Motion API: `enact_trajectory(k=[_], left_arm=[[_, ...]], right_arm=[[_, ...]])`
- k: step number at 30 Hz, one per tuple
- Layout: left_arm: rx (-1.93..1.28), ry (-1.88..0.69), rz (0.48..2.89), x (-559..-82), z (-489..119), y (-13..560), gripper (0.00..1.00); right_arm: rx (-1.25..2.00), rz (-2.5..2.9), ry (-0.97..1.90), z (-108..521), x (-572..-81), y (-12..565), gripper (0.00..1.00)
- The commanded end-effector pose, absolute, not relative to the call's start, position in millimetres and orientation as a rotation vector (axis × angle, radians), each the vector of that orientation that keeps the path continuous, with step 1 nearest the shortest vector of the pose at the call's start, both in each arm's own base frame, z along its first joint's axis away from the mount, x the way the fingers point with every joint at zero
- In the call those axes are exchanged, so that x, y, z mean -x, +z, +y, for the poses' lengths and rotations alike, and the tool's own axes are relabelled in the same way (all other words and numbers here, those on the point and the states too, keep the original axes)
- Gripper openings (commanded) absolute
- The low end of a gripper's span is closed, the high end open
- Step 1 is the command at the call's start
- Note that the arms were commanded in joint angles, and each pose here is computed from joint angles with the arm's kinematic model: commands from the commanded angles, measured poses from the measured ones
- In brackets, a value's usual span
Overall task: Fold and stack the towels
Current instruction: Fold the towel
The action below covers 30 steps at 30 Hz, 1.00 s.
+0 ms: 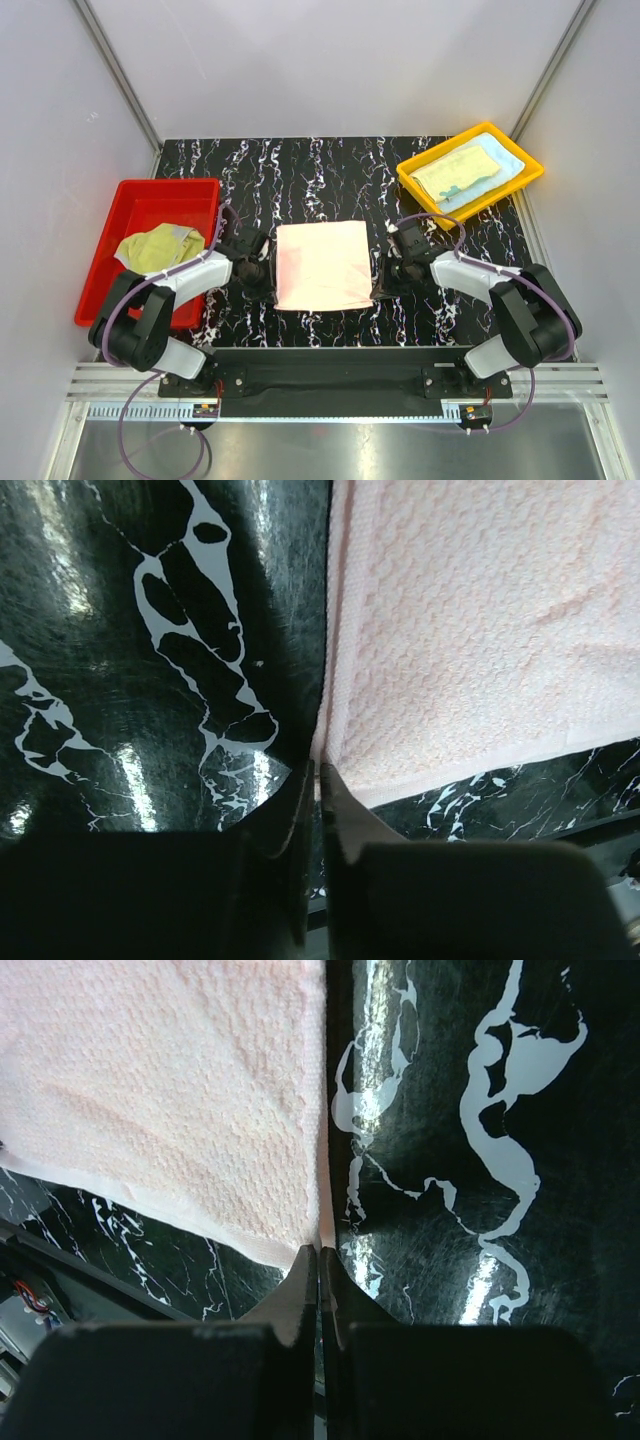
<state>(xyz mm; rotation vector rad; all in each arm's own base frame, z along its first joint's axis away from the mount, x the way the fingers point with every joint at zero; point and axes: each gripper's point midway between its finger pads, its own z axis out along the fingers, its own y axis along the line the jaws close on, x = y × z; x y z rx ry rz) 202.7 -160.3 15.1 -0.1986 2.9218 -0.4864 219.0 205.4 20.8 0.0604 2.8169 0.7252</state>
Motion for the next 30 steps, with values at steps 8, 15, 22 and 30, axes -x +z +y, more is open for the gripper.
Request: enact_trajectory(k=[8,15,22,30], left_arm=[[0.204,-0.525,2.87,-214,-168,34,0.0],[0.218,-0.425,2.838,-219,-155,38,0.0],[0.242,-0.38,2.877,-212,-150,14,0.0],[0.159,-0.529,2.778,-221,-166,55,0.19]], right_arm=[[-0.006,2.766,0.752,213,-231,48,0.0],[-0.052,2.698,1.039,239,-217,74,0.0],[-0.2,2.688,1.057,230,-196,24,0.0],[-0.21,2.706,1.002,225,-195,9,0.0]])
